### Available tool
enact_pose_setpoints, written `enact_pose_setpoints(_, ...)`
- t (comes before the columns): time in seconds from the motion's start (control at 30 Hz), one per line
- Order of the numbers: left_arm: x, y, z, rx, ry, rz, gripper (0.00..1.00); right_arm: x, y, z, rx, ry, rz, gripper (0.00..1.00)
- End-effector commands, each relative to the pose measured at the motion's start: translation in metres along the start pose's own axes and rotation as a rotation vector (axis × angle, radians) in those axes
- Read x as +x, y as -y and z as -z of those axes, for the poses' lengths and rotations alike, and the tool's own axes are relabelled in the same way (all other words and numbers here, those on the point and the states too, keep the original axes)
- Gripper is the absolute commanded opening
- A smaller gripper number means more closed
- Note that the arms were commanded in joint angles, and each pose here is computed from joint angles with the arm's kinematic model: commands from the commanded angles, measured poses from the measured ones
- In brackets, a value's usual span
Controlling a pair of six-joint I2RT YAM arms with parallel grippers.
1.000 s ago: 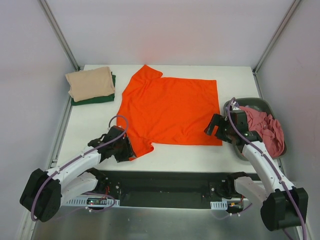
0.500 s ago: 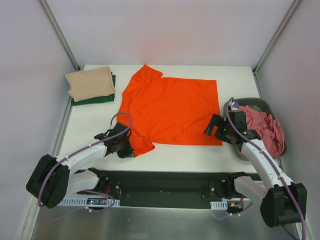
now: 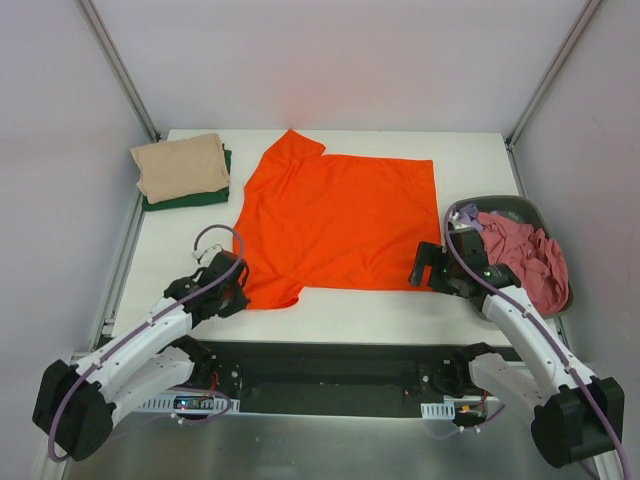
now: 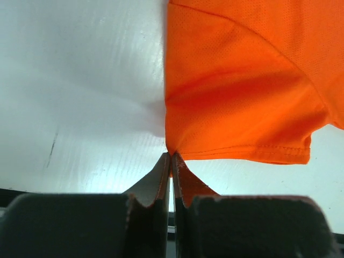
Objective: Fold and stack the t-shirts
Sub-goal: Grap the side of the flattened tshirt closest away from the robot with both arms
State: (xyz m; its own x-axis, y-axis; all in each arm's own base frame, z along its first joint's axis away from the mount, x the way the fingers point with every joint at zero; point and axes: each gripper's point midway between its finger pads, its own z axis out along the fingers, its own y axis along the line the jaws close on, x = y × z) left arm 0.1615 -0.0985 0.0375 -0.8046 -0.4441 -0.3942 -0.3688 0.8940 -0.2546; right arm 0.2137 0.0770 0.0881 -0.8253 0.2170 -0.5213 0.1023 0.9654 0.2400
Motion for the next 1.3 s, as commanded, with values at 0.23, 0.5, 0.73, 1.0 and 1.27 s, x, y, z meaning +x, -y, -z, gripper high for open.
enact_pose_setpoints(0.23,0.001,-0.05,0.027,-0.152,0.08,0.134,0.0,0.024,0.023,0.01,0.165,0.006,-0.079,0.96)
enact_pose_setpoints(0.5,-0.006,-0.05,0.04,-0.051,0.164,0.243,0.0,0.051,0.017,0.0,0.138,-0.107,-0.08,0.96)
enact_pose_setpoints(0.73,-0.006,-0.052,0.04,-0.064,0.165,0.24,0.0,0.064,0.009,-0.015,0.138,-0.172,-0.07,0.88)
enact_pose_setpoints(1.0,-0.007,-0.051,0.038,-0.069,0.17,0.223,0.0,0.065,0.008,-0.034,0.163,-0.198,-0.065,0.56)
enact_pose_setpoints(1.27,-0.01,-0.049,0.038,-0.04,0.188,0.225,0.0,0.077,0.009,-0.038,0.171,-0.23,-0.086,0.5)
